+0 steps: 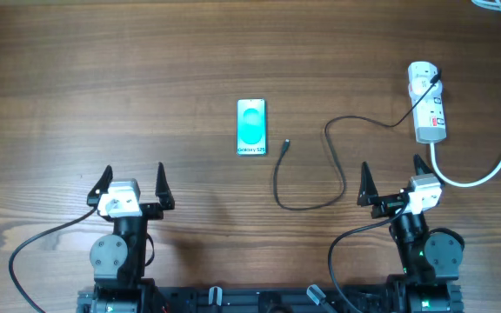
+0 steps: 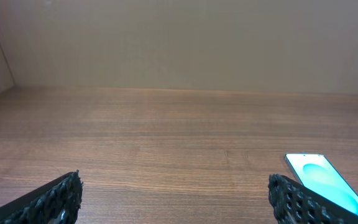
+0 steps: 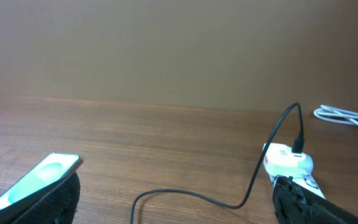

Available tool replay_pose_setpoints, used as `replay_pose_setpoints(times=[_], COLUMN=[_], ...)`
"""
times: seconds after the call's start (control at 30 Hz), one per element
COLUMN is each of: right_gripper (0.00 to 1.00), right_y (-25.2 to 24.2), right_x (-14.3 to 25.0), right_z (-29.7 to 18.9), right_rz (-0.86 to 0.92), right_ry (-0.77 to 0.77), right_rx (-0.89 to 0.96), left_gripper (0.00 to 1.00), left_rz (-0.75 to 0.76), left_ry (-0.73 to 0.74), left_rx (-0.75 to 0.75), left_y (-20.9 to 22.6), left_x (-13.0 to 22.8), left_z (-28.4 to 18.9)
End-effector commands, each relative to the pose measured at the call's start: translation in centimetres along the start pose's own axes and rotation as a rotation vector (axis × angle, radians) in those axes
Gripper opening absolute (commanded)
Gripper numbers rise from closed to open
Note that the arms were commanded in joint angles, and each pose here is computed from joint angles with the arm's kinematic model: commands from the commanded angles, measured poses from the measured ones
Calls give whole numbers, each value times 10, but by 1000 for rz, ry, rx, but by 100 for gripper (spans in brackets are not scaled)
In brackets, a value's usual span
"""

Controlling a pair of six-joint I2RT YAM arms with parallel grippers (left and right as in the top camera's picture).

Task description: Plug charger to phone and switch on socket

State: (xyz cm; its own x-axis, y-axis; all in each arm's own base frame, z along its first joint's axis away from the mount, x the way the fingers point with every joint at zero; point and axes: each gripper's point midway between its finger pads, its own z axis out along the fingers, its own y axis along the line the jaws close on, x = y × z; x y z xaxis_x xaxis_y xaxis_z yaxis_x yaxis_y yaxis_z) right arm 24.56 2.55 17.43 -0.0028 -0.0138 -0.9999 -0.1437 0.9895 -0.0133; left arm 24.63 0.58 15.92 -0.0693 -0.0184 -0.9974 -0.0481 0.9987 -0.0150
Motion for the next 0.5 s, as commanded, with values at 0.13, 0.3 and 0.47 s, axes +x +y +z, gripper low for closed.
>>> replay_pose_setpoints(times=[0.13,0.3,0.47], right_gripper=[100,100,100], right_y=[-1,-1,-1], right_x=[-3,-3,-3], right_z=[-1,-1,-1], right_rz=[-14,-13,-13], right_ry=[-13,-13,-13], right_rx=[8,8,8], left_gripper=[100,100,100], left_rz=[-116,-334,-334], left_ry=[-100,-143,-56], left_rx=[222,322,368], left_y=[-36,-49,-59], left_x=[-26,-60,-88], left_z=[-6,-16,-17])
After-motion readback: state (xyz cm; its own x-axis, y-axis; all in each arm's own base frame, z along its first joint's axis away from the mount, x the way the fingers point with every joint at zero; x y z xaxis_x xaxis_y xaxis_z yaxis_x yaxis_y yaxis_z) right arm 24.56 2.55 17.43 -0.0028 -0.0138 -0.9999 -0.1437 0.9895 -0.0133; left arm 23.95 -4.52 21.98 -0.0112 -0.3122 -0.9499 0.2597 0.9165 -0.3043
